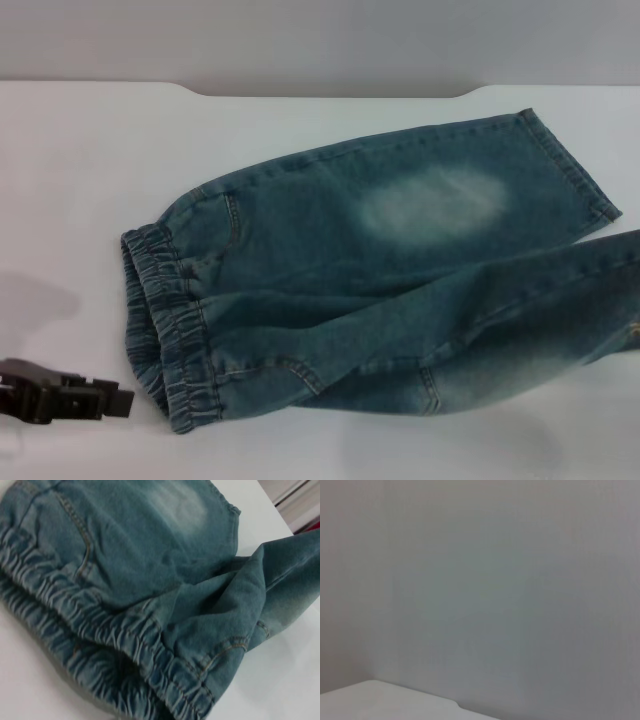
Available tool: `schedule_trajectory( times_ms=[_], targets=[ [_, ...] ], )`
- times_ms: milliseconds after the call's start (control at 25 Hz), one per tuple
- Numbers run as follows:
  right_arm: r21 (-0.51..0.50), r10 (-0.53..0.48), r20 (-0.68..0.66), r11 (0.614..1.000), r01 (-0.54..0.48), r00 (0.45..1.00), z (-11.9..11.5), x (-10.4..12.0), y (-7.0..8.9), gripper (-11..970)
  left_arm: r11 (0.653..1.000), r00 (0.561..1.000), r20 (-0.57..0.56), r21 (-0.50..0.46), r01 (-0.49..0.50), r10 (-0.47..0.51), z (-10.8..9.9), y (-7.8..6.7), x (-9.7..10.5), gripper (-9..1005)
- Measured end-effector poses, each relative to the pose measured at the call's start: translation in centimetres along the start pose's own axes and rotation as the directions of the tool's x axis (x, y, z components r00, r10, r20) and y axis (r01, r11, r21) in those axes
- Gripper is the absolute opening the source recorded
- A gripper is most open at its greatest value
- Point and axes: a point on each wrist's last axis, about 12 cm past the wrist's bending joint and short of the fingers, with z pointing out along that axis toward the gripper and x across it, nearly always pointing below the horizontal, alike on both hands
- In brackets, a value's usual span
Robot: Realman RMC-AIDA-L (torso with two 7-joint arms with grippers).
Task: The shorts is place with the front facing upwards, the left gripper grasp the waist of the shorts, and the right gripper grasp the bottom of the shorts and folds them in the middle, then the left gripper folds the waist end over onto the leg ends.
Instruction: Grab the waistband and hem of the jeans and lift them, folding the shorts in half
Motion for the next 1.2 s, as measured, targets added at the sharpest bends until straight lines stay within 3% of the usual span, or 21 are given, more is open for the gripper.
schedule_trajectory(
  times_ms=[240,760,1200],
  targets=[
    [-0.005,-0.009,-0.008,1.000,0.009,1.000,0.4,0.0,-0.2,27,0.997,0.998,-0.014,0.048,0.064,-0.064,1.1,0.4,0.7,388],
    [-0.014,-0.011,-0.005,1.000,0.011,1.000,0.6,0.0,-0.1,28,0.994,0.994,-0.077,0.064,0.088,-0.083,4.5,1.2,0.0,413],
    [-0.020,-0.011,-0.004,1.000,0.011,1.000,0.7,0.0,-0.1,29,0.996,0.991,-0.099,0.025,0.091,-0.089,5.3,1.7,-0.1,407]
  ],
)
